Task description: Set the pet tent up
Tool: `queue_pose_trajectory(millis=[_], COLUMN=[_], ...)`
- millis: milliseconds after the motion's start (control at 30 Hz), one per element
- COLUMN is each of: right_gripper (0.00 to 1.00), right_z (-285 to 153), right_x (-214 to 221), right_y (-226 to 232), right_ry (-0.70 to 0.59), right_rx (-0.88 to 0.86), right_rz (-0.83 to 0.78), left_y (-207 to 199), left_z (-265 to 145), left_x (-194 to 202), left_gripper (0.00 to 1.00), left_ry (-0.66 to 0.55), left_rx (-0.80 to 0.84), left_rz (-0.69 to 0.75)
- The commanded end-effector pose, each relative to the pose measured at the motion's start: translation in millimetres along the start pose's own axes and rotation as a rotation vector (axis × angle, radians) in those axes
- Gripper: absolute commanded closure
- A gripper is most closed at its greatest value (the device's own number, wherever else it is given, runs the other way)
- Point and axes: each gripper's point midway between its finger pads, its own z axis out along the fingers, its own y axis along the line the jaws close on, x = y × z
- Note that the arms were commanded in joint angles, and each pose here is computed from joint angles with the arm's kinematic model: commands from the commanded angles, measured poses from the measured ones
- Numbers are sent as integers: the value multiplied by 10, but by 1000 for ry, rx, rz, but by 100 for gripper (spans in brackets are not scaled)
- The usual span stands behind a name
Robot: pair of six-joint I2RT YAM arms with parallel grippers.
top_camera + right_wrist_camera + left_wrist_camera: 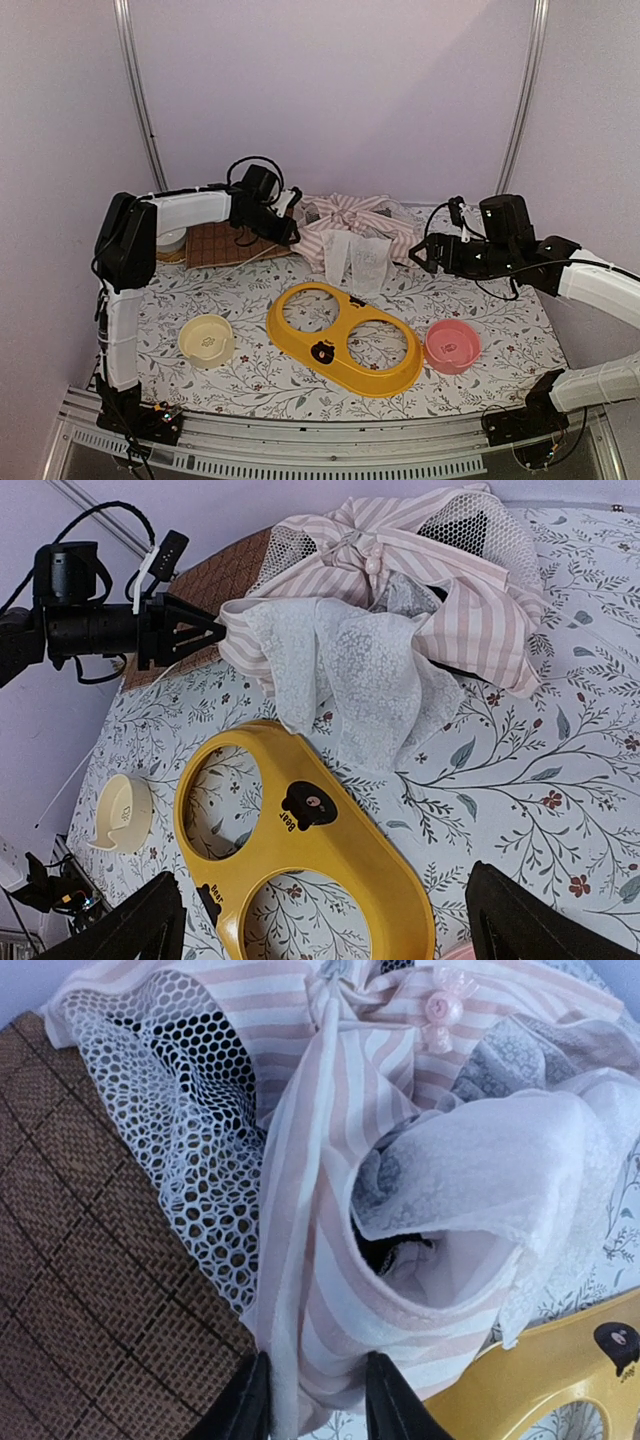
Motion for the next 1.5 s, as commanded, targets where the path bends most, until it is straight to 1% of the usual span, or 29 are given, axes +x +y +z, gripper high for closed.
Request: queue_pose_trajectory(millis=[0, 233, 400, 567, 667, 833, 900, 1000, 1033, 1067, 1167, 1233, 1367, 1467], right_gripper=[1, 1, 1, 0, 1, 3, 4, 5, 6, 6, 6, 6, 6, 6], right_z=[-140, -85, 49, 191, 271, 321, 348, 477, 522, 558, 644, 694, 806, 850], right_x=[-245, -275, -255, -262, -241, -293, -306, -268, -260, -251, -255, -260, -257, -260], right_y=[-14, 40, 87, 246, 330, 413, 542, 656, 674, 688, 689, 691, 710, 731], right_ry=[-68, -60, -39, -14, -9, -40, -57, -53, -47, -42, -43, -40, -23, -14], right_rx=[52, 32, 1, -64, -75, -123, -169, -187, -196, -205, -208, -206, -206, -210], right_rz=[19, 22, 28, 32, 30, 86, 101, 120, 135, 143, 157, 157, 146, 135], left_y=[-156, -400, -621, -732, -733, -775, -810, -849, -853, -856, -840, -817, -760, -662], left_z=[82, 47, -51, -170, -256, -416, -456, -482, -481, -483, -516, -597, -910, -1066], left_x=[-41, -8, -24, -89, -134, -216, -258, -286, -280, -276, -256, -259, -266, -39], left_gripper=[72, 92, 100, 100, 100, 100, 100, 100, 99, 96, 81, 69, 62, 59], left_ry=[-6, -12, -33, -56, -72, -109, -118, -121, -117, -115, -108, -114, -142, -119], left_rx=[39, 63, 92, 93, 81, 90, 106, 121, 122, 123, 112, 93, 41, -13], left_rz=[26, 44, 64, 73, 69, 63, 63, 65, 64, 63, 53, 43, 26, -1])
